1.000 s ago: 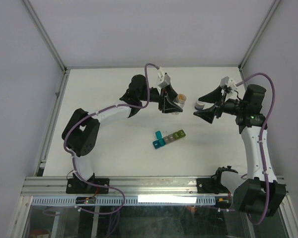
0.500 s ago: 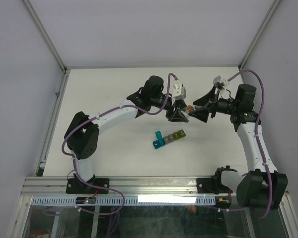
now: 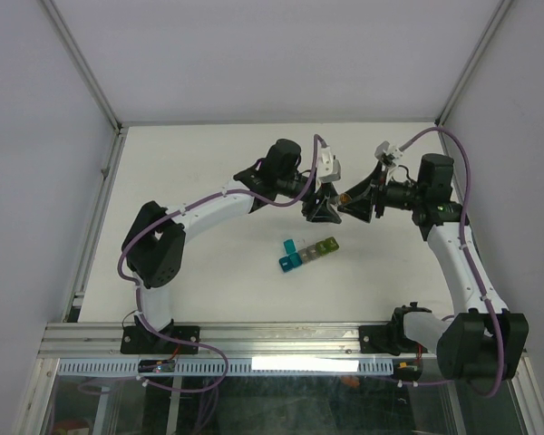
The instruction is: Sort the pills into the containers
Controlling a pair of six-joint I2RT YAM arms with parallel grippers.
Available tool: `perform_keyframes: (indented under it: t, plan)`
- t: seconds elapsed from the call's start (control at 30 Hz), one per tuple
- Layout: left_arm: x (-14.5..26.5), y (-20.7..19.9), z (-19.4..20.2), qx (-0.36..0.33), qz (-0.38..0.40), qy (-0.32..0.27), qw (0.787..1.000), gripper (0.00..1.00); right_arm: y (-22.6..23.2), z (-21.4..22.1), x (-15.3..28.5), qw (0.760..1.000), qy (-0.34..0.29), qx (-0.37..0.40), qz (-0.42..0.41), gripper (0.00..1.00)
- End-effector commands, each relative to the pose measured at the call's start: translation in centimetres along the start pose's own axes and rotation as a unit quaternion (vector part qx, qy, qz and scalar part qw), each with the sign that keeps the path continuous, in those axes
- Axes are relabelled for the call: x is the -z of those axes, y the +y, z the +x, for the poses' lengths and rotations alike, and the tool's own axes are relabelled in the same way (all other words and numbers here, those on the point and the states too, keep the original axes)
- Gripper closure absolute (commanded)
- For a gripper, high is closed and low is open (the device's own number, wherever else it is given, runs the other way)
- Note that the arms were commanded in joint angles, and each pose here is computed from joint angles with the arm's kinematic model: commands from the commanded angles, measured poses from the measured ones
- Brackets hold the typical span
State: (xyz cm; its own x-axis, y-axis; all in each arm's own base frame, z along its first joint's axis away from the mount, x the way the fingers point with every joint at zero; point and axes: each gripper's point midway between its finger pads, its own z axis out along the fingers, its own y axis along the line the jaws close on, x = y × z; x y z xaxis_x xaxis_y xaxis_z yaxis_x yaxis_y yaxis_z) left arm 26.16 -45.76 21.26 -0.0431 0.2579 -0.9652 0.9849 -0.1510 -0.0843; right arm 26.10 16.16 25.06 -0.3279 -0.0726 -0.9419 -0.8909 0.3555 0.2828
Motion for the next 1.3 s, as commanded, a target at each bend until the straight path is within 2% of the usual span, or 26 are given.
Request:
perform_keyframes:
  t: [0.0, 0.13, 0.2, 0.4, 0.5, 0.57, 0.67, 0.77, 0.83, 1.03, 1.27]
  plan:
    - [0.1, 0.3, -3.1, -0.048, -0.006, -0.025, 0.999, 0.92, 0.2, -1.2, -0.2, 0.999, -0.002, 0.033, 0.003, 0.44]
    - [0.1, 0.5, -3.1, -0.048, -0.012, -0.024, 0.999, 0.92, 0.1, -1.0, -0.3, 1.0, 0.001, 0.031, 0.004, 0.42]
    - [0.1, 0.6, -3.0, -0.047, -0.014, -0.023, 0.999, 0.92, 0.1, -0.9, -0.3, 0.999, 0.003, 0.036, 0.006, 0.44]
    - [-0.1, 0.8, -3.1, -0.042, -0.016, -0.023, 0.999, 0.91, 0.0, -0.4, -0.6, 0.999, 0.014, 0.042, 0.005, 0.59]
    - [-0.1, 0.9, -3.2, -0.04, -0.017, -0.024, 0.999, 0.85, 0.1, -0.7, -0.6, 0.999, 0.012, 0.043, 0.001, 0.75]
    - [-0.2, 0.9, -3.3, -0.04, -0.015, -0.025, 0.999, 0.72, 0.4, -1.2, -0.4, 0.999, 0.003, 0.033, -0.007, 0.84]
    - [0.0, 1.1, -3.6, -0.041, -0.018, -0.031, 0.999, 0.37, 0.6, -2.7, 0.5, 0.999, -0.026, 0.011, -0.02, 0.91]
    - [0.4, 1.5, -3.7, -0.037, -0.029, -0.049, 0.998, 0.1, 0.6, -3.7, 1.4, 0.999, -0.049, 0.003, -0.017, 0.94]
    - [0.9, 1.6, -3.9, -0.04, -0.031, -0.064, 0.997, 0.02, 0.8, -4.0, 1.8, 0.998, -0.06, 0.0, -0.016, 0.94]
    - [1.8, 1.7, -5.5, -0.041, -0.039, -0.125, 0.991, 0.01, 0.7, -4.1, 2.0, 0.998, -0.064, -0.014, -0.017, 0.95]
    - [1.8, 1.7, -6.0, -0.027, -0.037, -0.141, 0.989, 0.02, 0.3, -3.9, 2.0, 0.998, -0.065, -0.005, -0.006, 0.96]
